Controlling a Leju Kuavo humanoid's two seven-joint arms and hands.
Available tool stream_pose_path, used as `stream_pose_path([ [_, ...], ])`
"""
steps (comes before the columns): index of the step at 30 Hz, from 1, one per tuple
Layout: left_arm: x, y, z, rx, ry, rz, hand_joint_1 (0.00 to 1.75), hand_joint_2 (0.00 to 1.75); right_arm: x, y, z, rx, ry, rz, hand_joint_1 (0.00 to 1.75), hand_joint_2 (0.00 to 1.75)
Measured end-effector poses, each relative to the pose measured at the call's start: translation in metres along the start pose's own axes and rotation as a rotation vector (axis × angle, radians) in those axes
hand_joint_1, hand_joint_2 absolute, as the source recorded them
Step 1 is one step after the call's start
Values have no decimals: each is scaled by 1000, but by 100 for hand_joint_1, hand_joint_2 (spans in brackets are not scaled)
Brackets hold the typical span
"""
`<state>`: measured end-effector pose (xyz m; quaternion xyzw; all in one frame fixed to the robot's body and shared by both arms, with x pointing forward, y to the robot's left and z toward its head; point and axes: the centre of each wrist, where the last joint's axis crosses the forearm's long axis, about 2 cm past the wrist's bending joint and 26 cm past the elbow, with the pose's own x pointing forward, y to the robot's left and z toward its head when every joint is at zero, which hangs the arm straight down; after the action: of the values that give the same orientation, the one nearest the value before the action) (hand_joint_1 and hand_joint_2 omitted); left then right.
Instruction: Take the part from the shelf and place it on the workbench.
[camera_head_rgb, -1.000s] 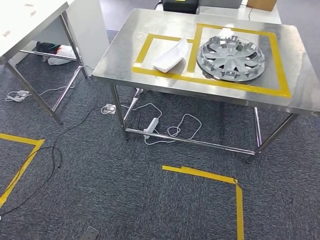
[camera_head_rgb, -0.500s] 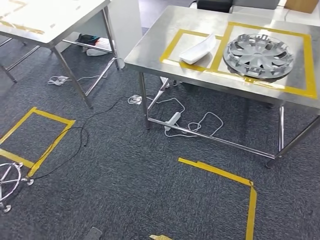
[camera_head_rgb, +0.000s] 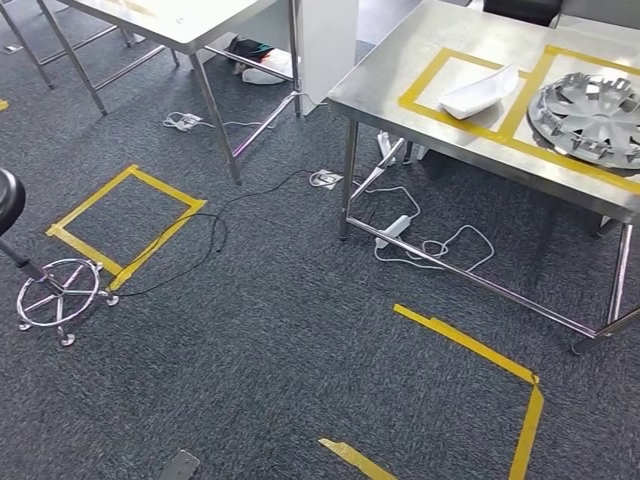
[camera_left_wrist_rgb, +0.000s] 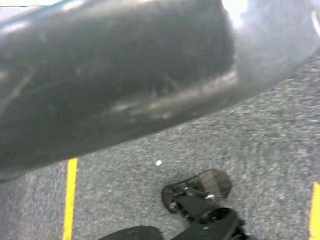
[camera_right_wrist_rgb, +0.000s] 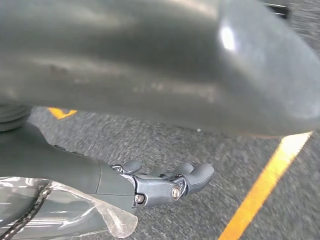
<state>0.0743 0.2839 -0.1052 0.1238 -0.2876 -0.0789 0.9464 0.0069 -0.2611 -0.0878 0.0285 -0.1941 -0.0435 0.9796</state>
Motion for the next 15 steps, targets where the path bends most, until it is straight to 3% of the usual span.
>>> stream_pose_path([
  [15,-1,-1,1,-18,1,-22,0,0,0,3,-6,0,-11,5,0,0],
])
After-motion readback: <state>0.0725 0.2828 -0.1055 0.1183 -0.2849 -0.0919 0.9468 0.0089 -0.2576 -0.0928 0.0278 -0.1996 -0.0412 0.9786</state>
